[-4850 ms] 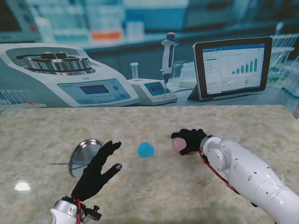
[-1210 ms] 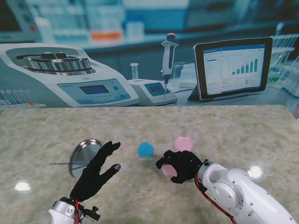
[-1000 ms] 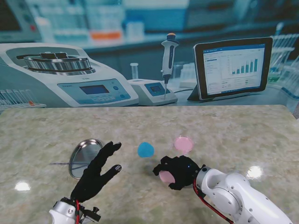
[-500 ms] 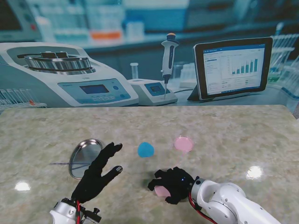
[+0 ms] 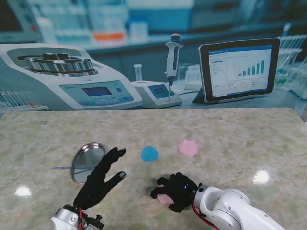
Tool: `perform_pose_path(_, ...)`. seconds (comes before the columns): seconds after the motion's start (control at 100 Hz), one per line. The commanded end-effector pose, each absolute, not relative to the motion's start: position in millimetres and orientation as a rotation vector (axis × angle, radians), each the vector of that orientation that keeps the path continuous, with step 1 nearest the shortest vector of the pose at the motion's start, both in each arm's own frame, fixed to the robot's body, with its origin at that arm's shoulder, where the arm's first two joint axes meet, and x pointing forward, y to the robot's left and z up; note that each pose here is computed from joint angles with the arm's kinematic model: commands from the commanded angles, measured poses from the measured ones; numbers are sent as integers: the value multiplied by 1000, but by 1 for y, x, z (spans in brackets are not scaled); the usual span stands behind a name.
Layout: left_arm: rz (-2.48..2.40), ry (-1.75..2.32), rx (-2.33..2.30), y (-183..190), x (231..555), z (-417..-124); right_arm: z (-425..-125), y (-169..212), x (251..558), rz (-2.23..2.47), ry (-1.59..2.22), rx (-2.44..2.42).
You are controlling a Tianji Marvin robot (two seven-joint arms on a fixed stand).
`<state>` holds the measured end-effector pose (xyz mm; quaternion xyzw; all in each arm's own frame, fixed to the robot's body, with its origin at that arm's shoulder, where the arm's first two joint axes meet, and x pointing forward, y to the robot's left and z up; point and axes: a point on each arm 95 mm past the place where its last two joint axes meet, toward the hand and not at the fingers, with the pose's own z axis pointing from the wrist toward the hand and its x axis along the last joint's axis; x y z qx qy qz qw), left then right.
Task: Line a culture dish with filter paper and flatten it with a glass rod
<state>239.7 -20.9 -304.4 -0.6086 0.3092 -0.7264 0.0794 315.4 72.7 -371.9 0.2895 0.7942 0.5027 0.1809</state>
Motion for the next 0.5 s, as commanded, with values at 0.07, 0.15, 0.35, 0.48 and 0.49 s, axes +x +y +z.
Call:
perform_pose_path(0.07,-2174,931,-1826,-21,237,-303,-378,73,309,1380,2280,821)
perform_pose_path(0.15,-2175,931,-1827,-22,237,-303,-377,73,308,1375,2285,813)
perform_pose_path(0.35,-2174,931,-1827,-21,237,-302,-376,73,308,1363,2300,816)
perform_pose_path(0.48,-2173,932,-1826,-21,237,-302,-373,73,308,1368,2290,831)
perform_pose_path(0.49,-2173,932,-1826,-21,237,-302,-373,73,308,1369,2289,831)
